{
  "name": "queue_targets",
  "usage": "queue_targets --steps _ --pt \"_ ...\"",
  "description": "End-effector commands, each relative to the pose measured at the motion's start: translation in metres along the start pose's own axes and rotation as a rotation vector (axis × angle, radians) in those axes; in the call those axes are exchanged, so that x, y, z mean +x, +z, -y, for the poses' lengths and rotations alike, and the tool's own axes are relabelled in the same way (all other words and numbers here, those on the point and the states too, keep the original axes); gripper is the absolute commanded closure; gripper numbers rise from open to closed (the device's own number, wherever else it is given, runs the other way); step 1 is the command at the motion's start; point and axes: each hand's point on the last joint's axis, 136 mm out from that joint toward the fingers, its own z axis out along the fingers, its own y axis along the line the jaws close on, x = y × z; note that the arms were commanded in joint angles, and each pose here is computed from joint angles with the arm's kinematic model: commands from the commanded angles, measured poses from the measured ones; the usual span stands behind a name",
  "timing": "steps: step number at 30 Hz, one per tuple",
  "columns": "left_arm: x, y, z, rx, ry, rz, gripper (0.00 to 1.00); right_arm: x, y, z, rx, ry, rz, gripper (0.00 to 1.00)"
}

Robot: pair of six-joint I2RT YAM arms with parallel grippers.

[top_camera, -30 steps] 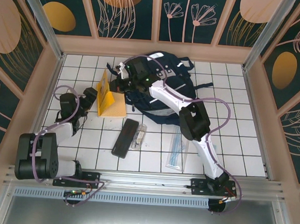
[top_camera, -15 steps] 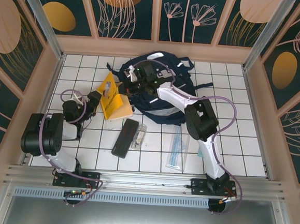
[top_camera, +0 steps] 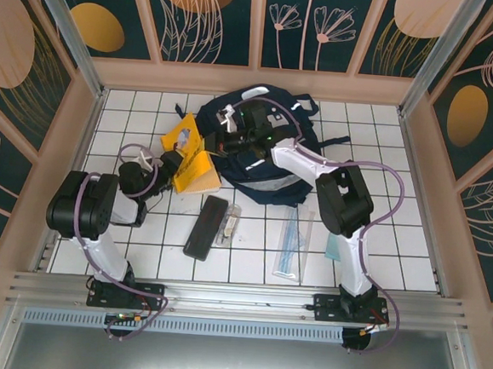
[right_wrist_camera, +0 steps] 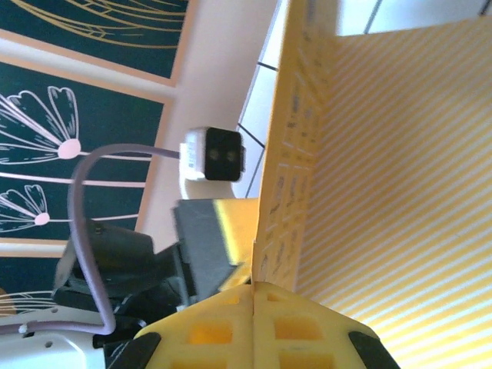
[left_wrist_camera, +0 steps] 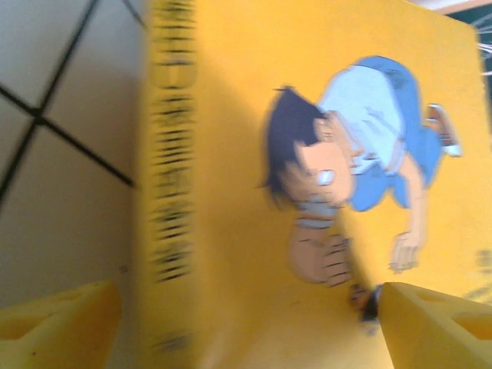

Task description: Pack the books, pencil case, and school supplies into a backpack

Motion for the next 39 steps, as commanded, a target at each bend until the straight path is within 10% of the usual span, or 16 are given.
queue_targets --steps 1,8,11,17,24,39 --pt "0.001 0.006 0.029 0.118 0.034 -0.019 0.18 -0.008 -0.016 -0.014 -0.057 -0.025 0.038 1.0" --pt "-0.001 0.007 0.038 0.136 0.027 -0.021 0.79 -0.009 -0.026 0.018 0.026 0.024 0.078 0.98" --pt "-0.01 0.009 0.04 0.091 0.03 0.003 1.0 -0.014 -0.034 0.025 0.104 0.023 0.119 0.63" --pt "-0.046 0.001 0.079 0.037 0.044 0.14 1.0 -0.016 -0.056 0.033 0.292 0.041 0.216 0.03" --pt "-0.078 -0.02 0.119 0.098 0.061 0.34 1.0 0.014 -0.042 -0.01 0.12 0.097 0.244 0.01" --pt "-0.043 -0.023 0.144 0.246 -0.046 0.375 1.0 0.011 -0.007 -0.064 -0.246 0.244 0.329 0.03"
